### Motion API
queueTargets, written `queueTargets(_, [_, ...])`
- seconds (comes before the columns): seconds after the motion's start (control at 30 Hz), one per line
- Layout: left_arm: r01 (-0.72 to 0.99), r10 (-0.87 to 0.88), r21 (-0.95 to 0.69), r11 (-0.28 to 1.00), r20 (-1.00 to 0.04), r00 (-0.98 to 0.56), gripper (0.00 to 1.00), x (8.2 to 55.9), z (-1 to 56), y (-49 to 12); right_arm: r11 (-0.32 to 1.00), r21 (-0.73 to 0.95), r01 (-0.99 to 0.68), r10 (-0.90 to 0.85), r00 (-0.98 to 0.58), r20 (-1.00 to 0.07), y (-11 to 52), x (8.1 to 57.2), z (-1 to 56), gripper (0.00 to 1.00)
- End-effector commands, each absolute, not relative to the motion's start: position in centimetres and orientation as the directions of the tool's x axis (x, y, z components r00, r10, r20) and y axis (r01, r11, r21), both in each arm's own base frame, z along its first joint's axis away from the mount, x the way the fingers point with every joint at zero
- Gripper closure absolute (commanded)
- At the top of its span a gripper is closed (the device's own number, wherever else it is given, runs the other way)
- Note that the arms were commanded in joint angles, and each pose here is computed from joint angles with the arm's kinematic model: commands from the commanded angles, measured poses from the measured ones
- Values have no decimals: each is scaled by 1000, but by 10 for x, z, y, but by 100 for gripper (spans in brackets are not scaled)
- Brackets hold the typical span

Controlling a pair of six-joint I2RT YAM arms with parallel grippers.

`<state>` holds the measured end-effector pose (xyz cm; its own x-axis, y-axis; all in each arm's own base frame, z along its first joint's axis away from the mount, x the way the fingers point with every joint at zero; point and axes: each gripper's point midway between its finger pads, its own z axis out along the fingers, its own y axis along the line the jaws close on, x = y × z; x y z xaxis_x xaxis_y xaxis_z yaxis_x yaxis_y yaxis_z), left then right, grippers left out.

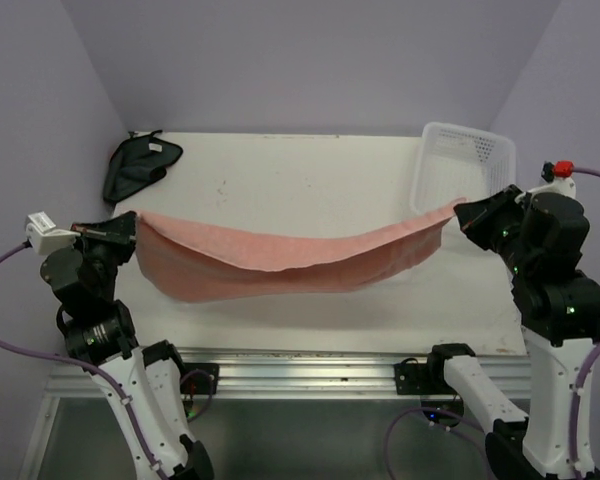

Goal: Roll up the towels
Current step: Flatten the towel

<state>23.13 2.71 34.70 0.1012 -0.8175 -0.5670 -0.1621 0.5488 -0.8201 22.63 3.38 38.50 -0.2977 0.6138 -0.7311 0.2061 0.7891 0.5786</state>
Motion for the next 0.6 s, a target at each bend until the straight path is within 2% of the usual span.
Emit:
queueTargets(0.0, [-243, -806, -808, 536, -576, 136, 100, 207, 355, 27, 775, 572, 270, 630, -259, -732, 20, 202, 390, 100])
queueTargets(0.1, [-203, -766, -796, 570, -604, 219, 100, 179, 401, 21, 759, 596, 260, 647, -209, -733, 17, 178, 406, 100])
queueTargets(0.27, [-262, -722, -772, 579, -634, 276, 100, 152, 428, 28, 748, 589, 305, 651, -166, -741, 4, 153, 413, 100])
queueTargets(0.37, [-321, -718, -769, 553, -635, 286, 100, 154, 409, 38, 747, 565, 350, 647, -187, -740, 0, 162, 396, 100])
queueTargets(0.5, [-397, -767, -771, 497, -605, 215, 100, 181, 343, 45, 738, 547, 396, 659, -246, -711, 4, 190, 364, 100])
queueTargets(0.57, [-407, -766, -769, 493, -606, 216, 100, 191, 331, 51, 734, 540, 413, 666, -282, -690, 8, 210, 347, 100])
